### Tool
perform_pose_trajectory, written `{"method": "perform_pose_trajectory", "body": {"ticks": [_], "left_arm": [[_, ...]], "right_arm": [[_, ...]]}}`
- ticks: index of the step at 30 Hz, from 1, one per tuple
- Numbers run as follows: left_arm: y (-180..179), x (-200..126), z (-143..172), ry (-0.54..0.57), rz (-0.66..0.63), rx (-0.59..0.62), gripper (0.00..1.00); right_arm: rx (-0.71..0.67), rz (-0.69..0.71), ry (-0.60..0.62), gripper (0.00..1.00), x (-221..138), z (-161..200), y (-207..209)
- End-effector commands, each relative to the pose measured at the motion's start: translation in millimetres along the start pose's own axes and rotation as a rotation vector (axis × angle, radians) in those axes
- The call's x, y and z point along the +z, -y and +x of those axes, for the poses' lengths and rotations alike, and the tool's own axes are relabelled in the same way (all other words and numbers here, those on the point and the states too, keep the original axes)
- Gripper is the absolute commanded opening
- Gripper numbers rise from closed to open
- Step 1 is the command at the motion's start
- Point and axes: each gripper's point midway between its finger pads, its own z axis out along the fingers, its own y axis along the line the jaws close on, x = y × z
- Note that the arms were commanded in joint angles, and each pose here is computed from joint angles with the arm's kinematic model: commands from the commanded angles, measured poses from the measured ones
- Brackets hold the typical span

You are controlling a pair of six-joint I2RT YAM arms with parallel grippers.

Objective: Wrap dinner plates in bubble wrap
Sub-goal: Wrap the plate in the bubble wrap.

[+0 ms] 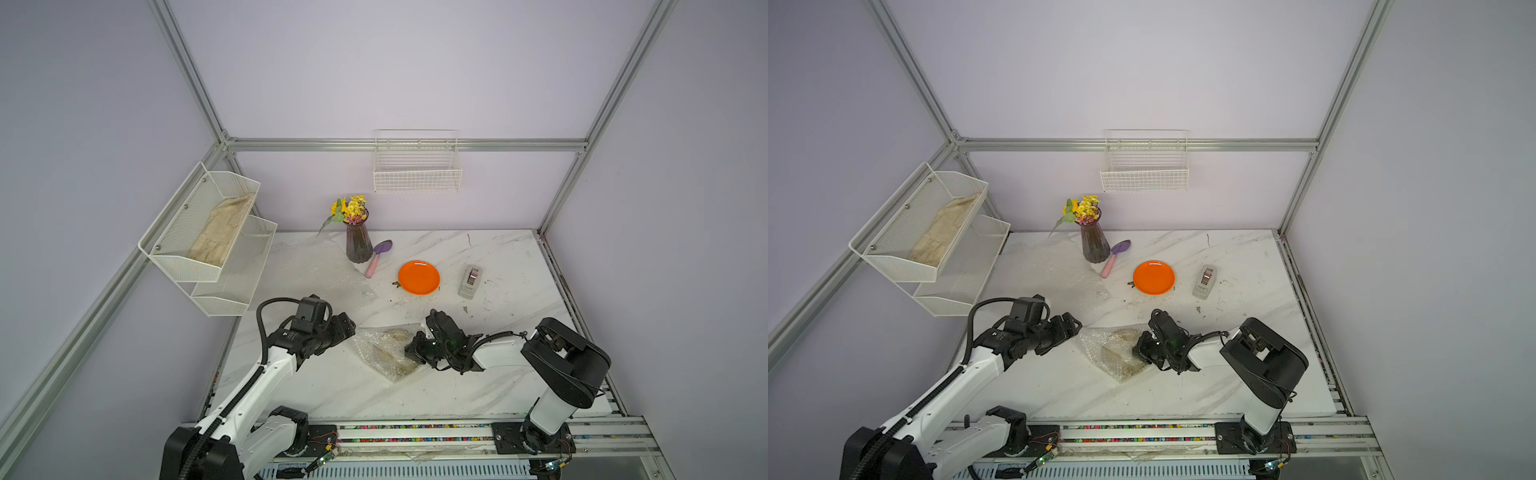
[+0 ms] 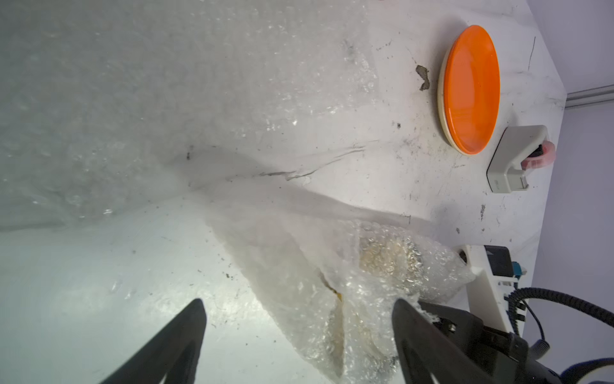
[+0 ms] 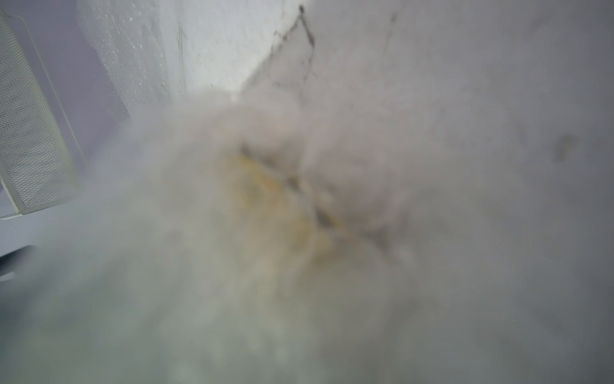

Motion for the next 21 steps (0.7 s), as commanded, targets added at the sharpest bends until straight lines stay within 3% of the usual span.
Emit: {"method": "perform_pose_trajectory", "body": {"ticks": [1,4,10,12,18,21], "left_arm": [[-5.9,6.8,-6.1,0.049,0.112,-0.027,0.89],[-9.0,16.6,-7.2,0.041,0.232,-0.107,0.86],[-2.3,39.4,-9.8,-0.014,0.412,-0.174,0.71],[5.4,44.7,-9.0,-0.049,0.479,-0.181,0.6],[22.6,39.4,-15.7,-0.046,0.588,-0.18,0.1],[39.2,30.0,-16.7,-0.049,0.613,-0.137,0.0]], "right_arm": [[0.096,0.277,-0.01,0.0,0.4,12.0,79.1],[0.092,0.28,-0.01,0.0,0.2,11.4,78.2],[0.09,0.278,-0.009,0.0,-1.0,11.2,75.8],[0.089,0.278,-0.007,0.0,-1.8,11.2,75.1],[0.087,0.28,-0.001,0.0,-3.3,10.7,74.7],[0.089,0.28,-0.002,0.0,-2.8,11.0,75.0]]}}
